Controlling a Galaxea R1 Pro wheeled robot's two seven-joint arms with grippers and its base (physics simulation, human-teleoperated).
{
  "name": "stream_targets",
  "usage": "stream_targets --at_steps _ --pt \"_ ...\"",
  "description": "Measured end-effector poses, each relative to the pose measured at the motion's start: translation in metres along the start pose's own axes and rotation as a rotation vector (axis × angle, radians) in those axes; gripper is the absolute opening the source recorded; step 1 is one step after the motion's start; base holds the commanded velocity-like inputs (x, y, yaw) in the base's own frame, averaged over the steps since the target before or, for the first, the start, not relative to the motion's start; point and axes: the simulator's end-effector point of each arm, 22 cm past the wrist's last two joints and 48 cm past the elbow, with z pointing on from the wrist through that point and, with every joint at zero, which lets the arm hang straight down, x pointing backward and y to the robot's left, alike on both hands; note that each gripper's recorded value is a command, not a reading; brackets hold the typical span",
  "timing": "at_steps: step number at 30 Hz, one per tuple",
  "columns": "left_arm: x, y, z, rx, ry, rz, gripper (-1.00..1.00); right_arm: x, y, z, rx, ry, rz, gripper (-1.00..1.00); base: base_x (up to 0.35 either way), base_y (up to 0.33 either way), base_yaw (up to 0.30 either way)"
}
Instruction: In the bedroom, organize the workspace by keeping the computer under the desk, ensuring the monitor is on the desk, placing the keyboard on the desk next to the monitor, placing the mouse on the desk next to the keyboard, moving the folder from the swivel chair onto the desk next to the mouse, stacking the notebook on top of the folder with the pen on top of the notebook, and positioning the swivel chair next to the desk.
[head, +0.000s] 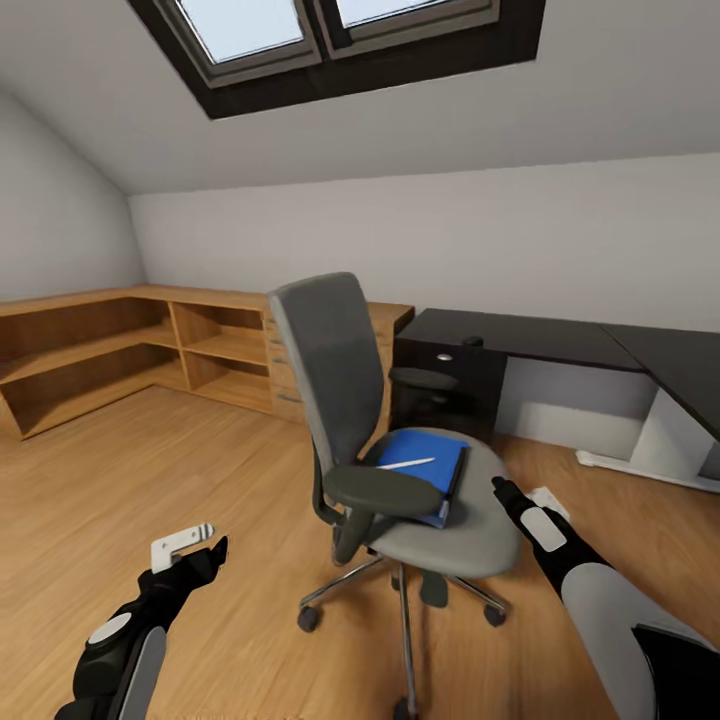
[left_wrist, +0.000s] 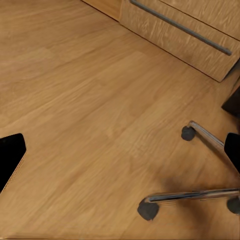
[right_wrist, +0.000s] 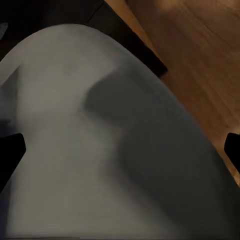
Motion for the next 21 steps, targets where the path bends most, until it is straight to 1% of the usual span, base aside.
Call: stream_targets --at_steps 4,6,12,17,20,21 --pt "0.002 -0.002 0.0 0.005 0.004 0.001 1.0 -0.004 -0.004 0.0 0.005 -0.004 0.002 1.0 0.0 0.0 0.275" --pt "0.005 -0.008 0.001 0.016 0.011 0.009 1.0 -0.006 -0.006 0.0 0.007 -0.008 0.0 1.0 0.0 0.0 0.275" --pt "0.008 -0.01 0.001 0.02 0.016 0.013 1.0 0.0 0.0 0.0 -0.001 0.0 0.0 1.0 0.0 0.0 0.275" --pt "0.008 -0.011 0.001 0.022 0.018 0.014 1.0 -0.001 -0.001 0.0 0.001 -0.002 0.0 1.0 0.0 0.0 0.275" --pt "0.009 -0.011 0.002 0.022 0.018 0.013 1.0 0.001 0.001 0.0 -0.003 0.001 0.001 1.0 0.0 0.0 0.162" --pt "0.009 -0.012 0.002 0.024 0.019 0.015 1.0 0.003 0.003 0.0 -0.008 0.005 0.013 1.0 0.0 0.0 0.044"
